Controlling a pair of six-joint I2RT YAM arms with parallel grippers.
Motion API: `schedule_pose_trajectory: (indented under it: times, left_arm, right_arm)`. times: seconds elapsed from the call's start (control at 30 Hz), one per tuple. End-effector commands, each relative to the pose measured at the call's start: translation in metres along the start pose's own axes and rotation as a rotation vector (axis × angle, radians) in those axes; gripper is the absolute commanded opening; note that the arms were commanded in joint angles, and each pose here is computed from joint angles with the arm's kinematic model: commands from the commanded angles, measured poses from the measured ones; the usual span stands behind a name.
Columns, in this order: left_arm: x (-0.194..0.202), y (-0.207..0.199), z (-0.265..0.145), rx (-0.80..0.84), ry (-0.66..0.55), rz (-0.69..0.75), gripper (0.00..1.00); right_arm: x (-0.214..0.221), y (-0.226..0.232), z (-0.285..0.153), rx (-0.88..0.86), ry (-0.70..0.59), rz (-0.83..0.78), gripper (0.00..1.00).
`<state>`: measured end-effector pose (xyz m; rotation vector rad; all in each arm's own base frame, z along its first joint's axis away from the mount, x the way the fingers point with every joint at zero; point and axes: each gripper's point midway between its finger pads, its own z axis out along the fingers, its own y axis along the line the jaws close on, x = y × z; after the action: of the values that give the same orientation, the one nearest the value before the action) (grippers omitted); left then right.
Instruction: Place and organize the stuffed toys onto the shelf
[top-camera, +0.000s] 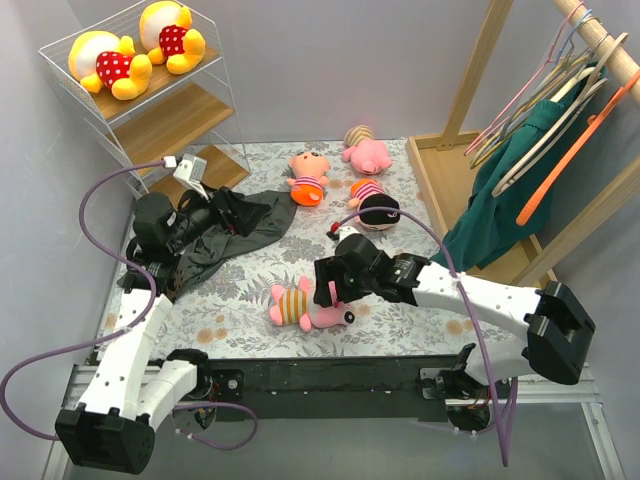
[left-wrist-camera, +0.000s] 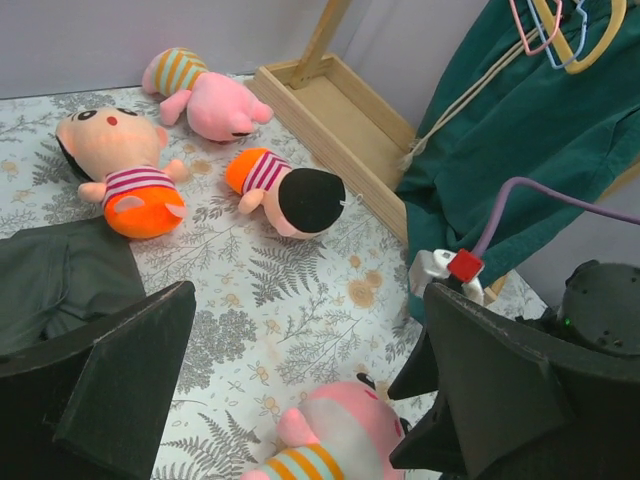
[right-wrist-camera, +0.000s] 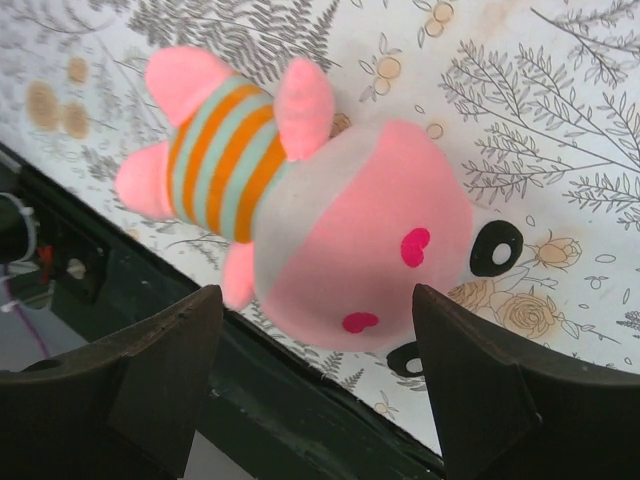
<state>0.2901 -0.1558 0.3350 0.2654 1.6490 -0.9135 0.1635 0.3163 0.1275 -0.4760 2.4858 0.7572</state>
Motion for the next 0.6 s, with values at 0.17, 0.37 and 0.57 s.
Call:
schedule_pose_trajectory:
  times: [0.17,0.37,0.57]
  left_arm:
    - [0.062,0.027,-0.006,-0.106,0.167,0.020,0.95]
    - [0.097,0.024,0.008,-0.133,0.300,0.115,0.91]
    - [0.113,0.002,0.012,-0.002,0.353,0.262,0.73]
  right_arm:
    - [0.005,-0.036,0.026,0.183,-0.001,-0.186,0.69]
    - [-0.017,-0.021,0.017,0.040,0.007,-0.351,0.26]
    - [-0.041,-0.007,-0.012,-0.170,-0.018,-0.493,0.01]
